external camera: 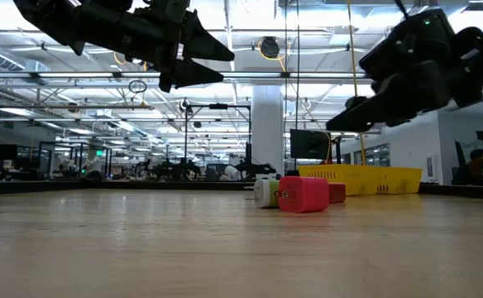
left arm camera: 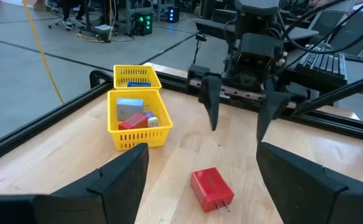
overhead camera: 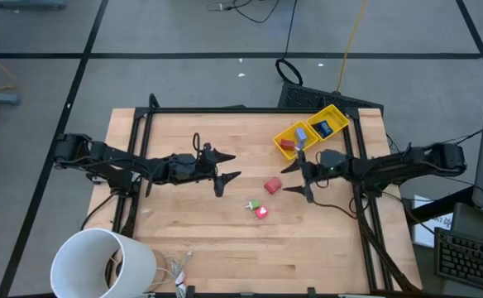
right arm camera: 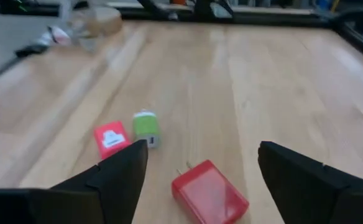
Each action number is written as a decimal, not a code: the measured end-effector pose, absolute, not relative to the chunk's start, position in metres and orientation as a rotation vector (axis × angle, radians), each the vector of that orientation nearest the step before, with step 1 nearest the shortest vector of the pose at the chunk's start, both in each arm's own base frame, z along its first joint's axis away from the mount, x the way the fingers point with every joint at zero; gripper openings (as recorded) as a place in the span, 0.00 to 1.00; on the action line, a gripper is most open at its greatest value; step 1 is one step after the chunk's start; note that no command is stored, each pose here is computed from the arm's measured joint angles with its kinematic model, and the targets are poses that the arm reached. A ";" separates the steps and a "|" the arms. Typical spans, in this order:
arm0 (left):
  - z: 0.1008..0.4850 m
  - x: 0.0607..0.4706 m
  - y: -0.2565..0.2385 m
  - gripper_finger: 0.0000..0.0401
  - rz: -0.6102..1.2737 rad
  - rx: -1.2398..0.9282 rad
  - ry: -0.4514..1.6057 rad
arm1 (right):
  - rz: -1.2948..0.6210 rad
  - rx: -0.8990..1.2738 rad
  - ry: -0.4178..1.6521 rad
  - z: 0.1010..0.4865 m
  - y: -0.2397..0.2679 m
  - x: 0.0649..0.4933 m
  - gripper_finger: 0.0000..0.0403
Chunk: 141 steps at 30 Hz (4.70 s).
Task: Pick & Place Office items
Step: Put the red charger adapter into the left yellow bin
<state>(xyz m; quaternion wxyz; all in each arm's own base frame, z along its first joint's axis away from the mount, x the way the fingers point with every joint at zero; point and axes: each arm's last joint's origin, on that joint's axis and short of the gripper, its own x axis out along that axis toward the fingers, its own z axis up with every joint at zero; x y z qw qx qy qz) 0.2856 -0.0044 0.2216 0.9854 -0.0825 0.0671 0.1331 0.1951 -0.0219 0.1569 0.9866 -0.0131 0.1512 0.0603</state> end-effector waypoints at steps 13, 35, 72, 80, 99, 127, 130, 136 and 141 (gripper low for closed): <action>0.222 0.286 -0.004 0.74 0.267 -0.166 0.134 | 0.118 -0.080 0.565 0.116 -0.027 0.247 0.69; 0.222 0.286 -0.005 0.74 0.258 -0.167 0.136 | 0.114 -0.086 0.667 0.099 -0.031 0.252 0.57; 0.221 0.286 -0.005 0.74 0.258 -0.165 0.144 | 0.169 0.015 0.448 0.164 -0.026 0.238 0.51; 0.221 0.286 -0.005 0.74 0.258 -0.165 0.144 | 0.162 0.029 0.411 0.183 -0.024 0.227 0.51; 0.221 0.286 -0.005 0.74 0.259 -0.176 0.143 | 0.087 0.040 0.396 0.194 -0.025 0.217 0.51; 0.221 0.286 -0.005 0.74 0.259 -0.179 0.143 | -0.519 0.170 0.500 0.183 -0.069 0.202 0.53; 0.221 0.286 -0.005 0.74 0.260 -0.178 0.143 | -0.577 0.157 0.499 0.182 -0.071 0.200 0.53; 0.221 0.286 -0.005 0.74 0.260 -0.183 0.142 | -0.711 0.124 0.482 0.174 -0.080 0.192 0.53; 0.221 0.286 -0.005 0.74 0.260 -0.183 0.142 | -0.761 0.144 0.428 0.167 -0.089 0.184 0.53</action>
